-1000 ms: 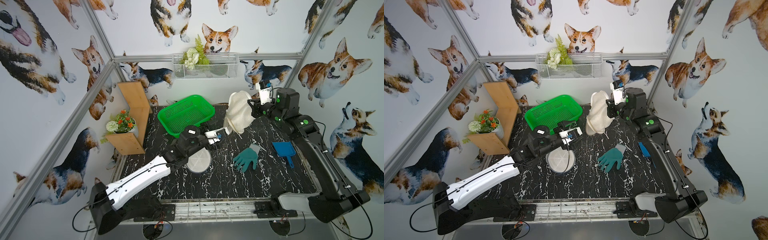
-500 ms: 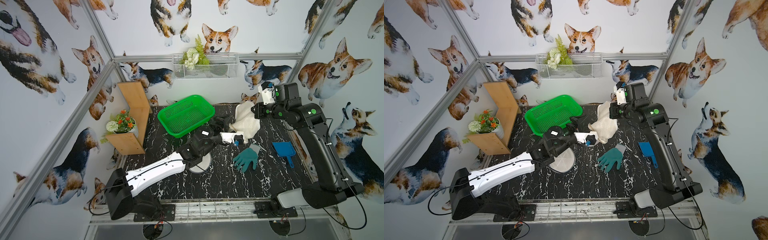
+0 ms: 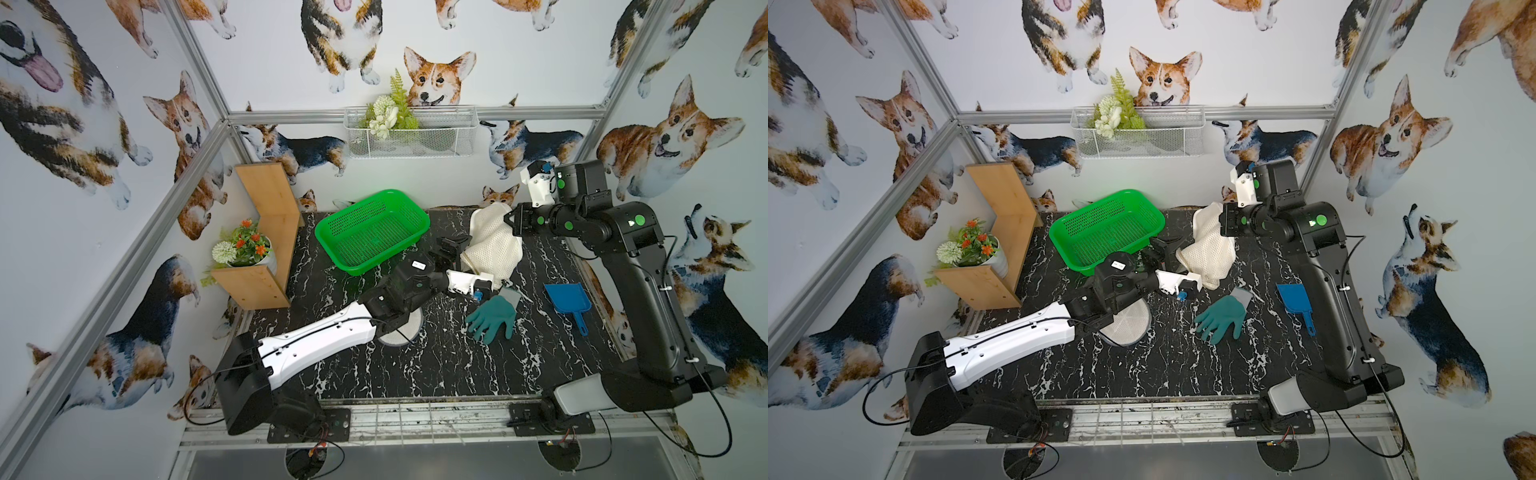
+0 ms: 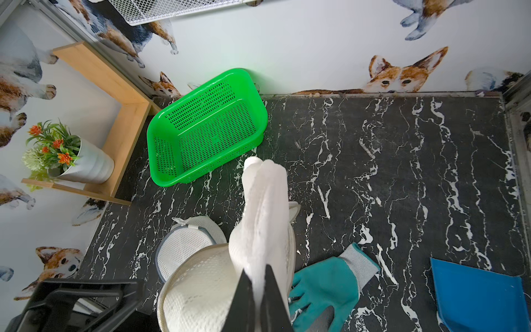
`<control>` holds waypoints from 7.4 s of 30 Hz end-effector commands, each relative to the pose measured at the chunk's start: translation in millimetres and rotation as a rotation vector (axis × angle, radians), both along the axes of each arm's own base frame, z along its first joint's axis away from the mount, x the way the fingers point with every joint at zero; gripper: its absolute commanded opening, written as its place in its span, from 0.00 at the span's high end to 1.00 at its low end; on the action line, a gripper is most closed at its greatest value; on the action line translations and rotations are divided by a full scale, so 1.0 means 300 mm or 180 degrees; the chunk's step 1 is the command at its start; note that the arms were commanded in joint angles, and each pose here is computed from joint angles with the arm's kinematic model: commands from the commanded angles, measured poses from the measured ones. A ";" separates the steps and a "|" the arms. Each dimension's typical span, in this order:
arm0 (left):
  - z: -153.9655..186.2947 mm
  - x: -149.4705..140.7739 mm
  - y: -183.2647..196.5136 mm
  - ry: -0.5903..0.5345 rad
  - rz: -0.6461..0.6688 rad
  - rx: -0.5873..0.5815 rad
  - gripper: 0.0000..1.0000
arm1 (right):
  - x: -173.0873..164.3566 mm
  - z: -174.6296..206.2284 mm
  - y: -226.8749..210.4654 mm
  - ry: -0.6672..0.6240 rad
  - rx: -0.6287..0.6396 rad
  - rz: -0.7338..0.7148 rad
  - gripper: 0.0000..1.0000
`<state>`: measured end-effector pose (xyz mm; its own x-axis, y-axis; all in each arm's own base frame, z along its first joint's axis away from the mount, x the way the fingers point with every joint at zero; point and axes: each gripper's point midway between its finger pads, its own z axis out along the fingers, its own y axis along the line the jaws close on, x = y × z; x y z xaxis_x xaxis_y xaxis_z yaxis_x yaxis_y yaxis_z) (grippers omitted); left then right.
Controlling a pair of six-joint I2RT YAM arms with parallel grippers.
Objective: Turn the laundry bag inside out
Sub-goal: Pick up the laundry bag and place it in the bin, then turn over the laundry bag.
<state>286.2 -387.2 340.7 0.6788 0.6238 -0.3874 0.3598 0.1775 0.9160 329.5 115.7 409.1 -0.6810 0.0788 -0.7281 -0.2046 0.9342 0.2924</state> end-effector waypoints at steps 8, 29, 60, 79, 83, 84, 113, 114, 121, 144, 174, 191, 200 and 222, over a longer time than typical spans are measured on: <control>0.104 0.083 0.010 -0.0241 0.0461 -0.0254 0.00 | -0.037 -0.041 0.076 0.0191 0.0187 0.0391 1.00; 0.161 0.014 -0.015 0.0606 -0.0254 -0.0663 0.16 | -0.204 -0.101 0.228 -0.0533 -0.0114 0.1587 1.00; 0.077 -0.036 -0.009 0.1749 -0.0837 -0.0398 0.81 | -0.266 -0.123 0.242 -0.1503 -0.0983 0.2435 1.00; 0.080 0.089 0.087 0.2961 -0.0051 -0.1571 1.00 | -0.296 0.065 0.005 -0.2597 -0.0794 0.0706 0.19; 0.095 0.112 0.106 0.3215 0.0023 -0.1891 1.00 | -0.359 -0.037 0.088 -0.2831 -0.0370 0.1135 0.29; 0.098 0.114 0.109 0.3258 0.0034 -0.1934 1.00 | -0.359 -0.050 0.094 -0.2875 -0.0277 0.1124 0.32; 0.127 0.125 0.115 0.3604 -0.0059 -0.2201 1.00 | -0.152 -0.129 0.138 -0.3273 -0.0370 0.0806 0.76; 0.126 0.127 0.119 0.3588 -0.0036 -0.2194 1.00 | -0.151 -0.126 0.132 -0.3278 -0.0383 0.0779 0.82; 0.078 0.135 0.157 0.3289 0.0283 -0.1792 1.00 | -0.139 -0.090 0.079 -0.3066 -0.0406 0.0489 1.00; 0.004 -0.063 0.169 0.2290 -0.0228 -0.0060 1.00 | 0.020 -0.049 0.062 -0.2151 -0.1049 0.0544 1.00; 0.323 -0.106 0.187 0.3099 -0.1377 -0.3081 1.00 | -0.121 -0.307 0.015 -0.0500 0.1206 0.0448 0.40; 0.219 -0.033 0.152 0.3564 -0.0970 -0.3117 1.00 | -0.106 0.000 -0.102 -0.0880 0.1998 0.0124 0.21; 0.201 -0.022 0.132 0.3590 -0.0925 -0.2998 1.00 | -0.149 0.034 -0.062 -0.1019 0.2110 0.0445 0.33; 0.219 -0.029 0.126 0.3574 -0.0992 -0.2955 1.00 | -0.056 -0.039 -0.082 -0.0900 0.1858 0.0129 0.97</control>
<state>281.4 -350.3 397.7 -0.2075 -0.2366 -0.9492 0.9036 0.3255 -0.2786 307.0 104.4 395.9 -0.5282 0.4798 -0.7006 -0.4154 0.5736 0.7060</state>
